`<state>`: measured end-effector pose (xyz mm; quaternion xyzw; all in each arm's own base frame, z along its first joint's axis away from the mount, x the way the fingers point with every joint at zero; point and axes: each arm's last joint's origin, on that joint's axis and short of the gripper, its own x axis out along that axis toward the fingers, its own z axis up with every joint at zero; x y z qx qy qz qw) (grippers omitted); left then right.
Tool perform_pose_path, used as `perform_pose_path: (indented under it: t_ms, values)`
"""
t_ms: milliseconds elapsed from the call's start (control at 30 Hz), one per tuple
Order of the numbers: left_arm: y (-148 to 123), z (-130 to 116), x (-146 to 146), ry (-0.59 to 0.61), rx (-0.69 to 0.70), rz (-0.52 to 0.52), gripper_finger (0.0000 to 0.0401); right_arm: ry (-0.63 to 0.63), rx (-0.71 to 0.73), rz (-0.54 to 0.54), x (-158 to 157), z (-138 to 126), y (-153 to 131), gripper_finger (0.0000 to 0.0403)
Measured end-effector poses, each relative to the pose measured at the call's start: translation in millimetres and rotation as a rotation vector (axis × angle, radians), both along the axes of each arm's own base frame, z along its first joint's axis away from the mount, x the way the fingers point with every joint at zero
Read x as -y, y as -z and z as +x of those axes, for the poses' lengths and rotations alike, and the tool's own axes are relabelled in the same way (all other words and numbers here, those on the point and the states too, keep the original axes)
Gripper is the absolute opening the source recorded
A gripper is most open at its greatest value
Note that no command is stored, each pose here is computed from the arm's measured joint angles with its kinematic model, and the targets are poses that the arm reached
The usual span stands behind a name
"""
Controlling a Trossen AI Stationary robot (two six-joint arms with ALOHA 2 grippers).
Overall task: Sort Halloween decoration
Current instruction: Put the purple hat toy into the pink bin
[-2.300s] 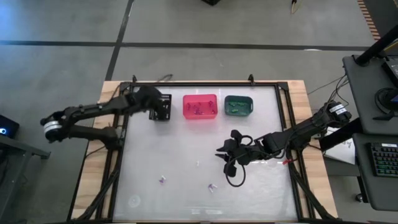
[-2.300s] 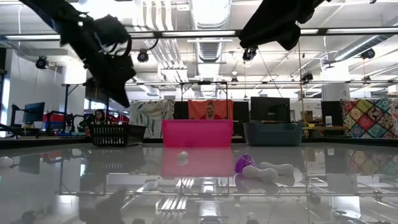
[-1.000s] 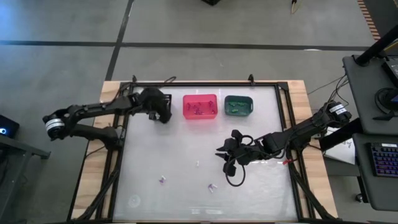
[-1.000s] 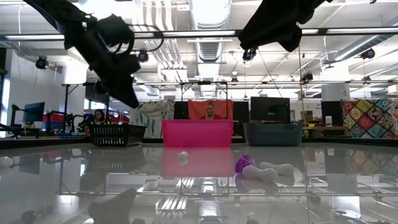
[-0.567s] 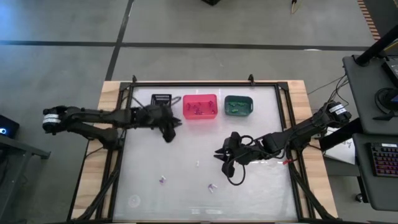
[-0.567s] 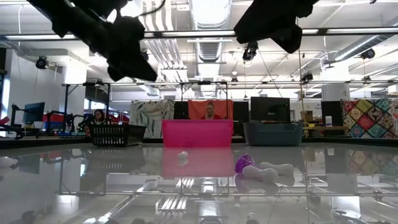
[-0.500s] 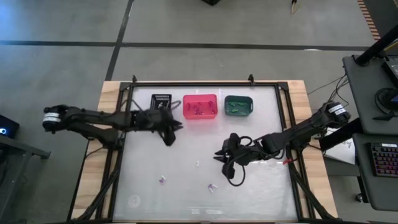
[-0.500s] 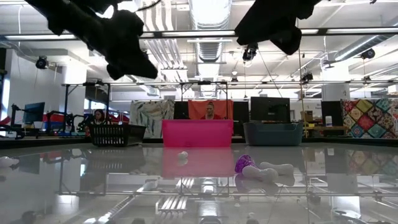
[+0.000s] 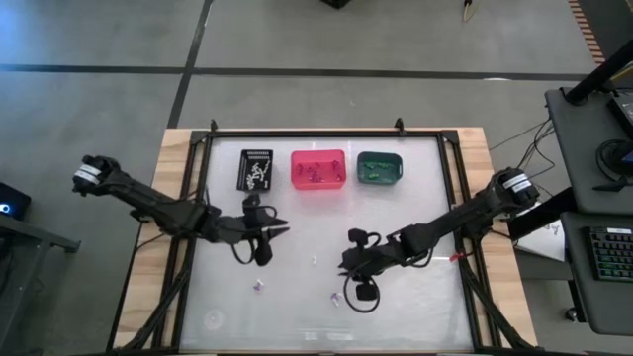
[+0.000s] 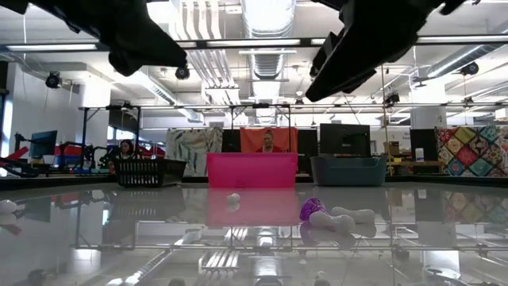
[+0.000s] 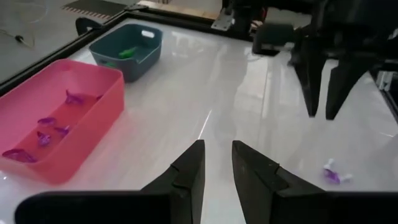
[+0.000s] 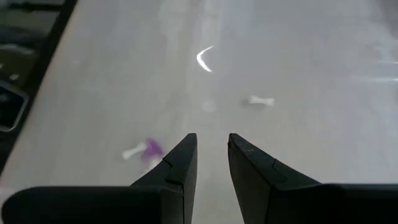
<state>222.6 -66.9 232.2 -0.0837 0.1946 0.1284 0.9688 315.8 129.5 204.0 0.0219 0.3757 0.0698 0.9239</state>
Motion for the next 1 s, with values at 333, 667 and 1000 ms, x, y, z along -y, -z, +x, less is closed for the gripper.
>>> perform_pose_path:
  t_ms: [333,667,1000]
  values:
    - [-0.9,-2.4,7.4,-0.011,0.024,-0.041,0.0064,-0.132,-0.048,-0.017,-19.7,17.7,17.5,0.0082]
    - [-0.8,-2.8,8.8,-0.011,0.027,-0.056,0.0064,-0.223,-0.117,-0.013,-35.3,39.5,45.9,0.0122]
    - [-0.8,-2.7,8.8,-0.011,0.025,-0.054,0.0064,-0.244,-0.125,0.005,-36.7,40.4,49.6,0.0137]
